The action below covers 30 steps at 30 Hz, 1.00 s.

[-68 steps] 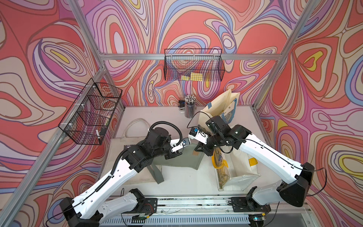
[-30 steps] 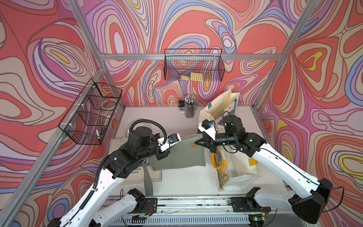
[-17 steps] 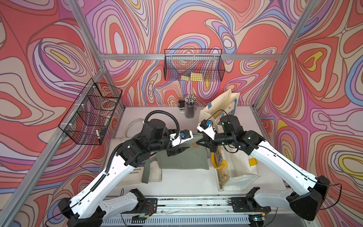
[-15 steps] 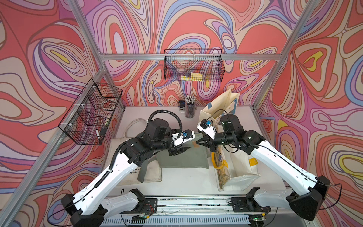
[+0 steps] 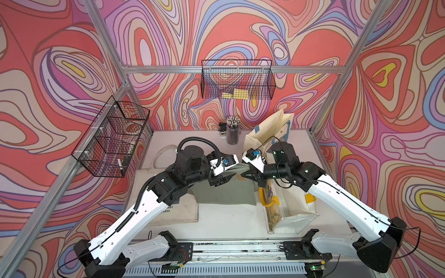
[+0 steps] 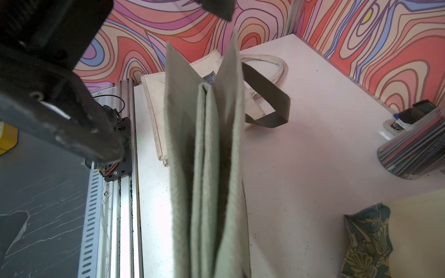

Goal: Put away the canvas bag
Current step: Press the canvas bag.

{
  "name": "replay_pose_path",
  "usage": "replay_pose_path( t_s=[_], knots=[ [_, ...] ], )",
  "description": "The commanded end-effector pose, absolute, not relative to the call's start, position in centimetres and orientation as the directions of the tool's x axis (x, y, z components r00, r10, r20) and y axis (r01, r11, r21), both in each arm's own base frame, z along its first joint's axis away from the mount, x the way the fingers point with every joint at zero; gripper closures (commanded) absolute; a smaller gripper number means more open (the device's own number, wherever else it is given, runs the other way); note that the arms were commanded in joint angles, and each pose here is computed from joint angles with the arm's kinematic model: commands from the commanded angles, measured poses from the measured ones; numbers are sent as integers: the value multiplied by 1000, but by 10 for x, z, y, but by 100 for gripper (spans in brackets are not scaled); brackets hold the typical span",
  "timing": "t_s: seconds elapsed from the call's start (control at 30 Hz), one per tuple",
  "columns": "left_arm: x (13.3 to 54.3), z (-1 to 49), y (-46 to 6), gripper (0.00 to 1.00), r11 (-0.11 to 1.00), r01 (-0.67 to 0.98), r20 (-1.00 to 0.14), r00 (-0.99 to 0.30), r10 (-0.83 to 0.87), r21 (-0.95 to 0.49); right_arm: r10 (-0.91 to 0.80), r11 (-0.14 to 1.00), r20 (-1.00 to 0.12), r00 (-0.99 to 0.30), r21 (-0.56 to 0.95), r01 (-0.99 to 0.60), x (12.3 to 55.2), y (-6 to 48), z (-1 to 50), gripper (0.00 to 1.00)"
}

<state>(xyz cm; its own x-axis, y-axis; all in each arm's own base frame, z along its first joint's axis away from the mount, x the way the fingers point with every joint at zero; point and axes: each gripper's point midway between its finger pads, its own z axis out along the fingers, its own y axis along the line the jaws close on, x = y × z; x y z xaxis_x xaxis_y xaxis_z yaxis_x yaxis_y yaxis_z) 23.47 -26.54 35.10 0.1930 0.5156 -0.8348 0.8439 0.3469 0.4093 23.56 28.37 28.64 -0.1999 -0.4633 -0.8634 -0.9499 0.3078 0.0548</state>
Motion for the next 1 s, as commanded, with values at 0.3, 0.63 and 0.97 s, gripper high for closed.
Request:
replay_pose_path(
  t_s=[0.3, 0.63, 0.97],
  knots=[
    [251, 337, -283, 27, 335, 855, -828, 174, 532, 395, -404, 257, -912, 74, -191, -947, 241, 286, 330, 100],
    [251, 336, -286, 100, 299, 870, -811, 174, 558, 393, -390, 297, -916, 95, -223, -929, 246, 283, 332, 100],
    [220, 366, -278, 100, 218, 868, -821, 300, 486, 446, -368, 329, -925, -92, -37, -944, 236, 280, 293, 65]
  ],
)
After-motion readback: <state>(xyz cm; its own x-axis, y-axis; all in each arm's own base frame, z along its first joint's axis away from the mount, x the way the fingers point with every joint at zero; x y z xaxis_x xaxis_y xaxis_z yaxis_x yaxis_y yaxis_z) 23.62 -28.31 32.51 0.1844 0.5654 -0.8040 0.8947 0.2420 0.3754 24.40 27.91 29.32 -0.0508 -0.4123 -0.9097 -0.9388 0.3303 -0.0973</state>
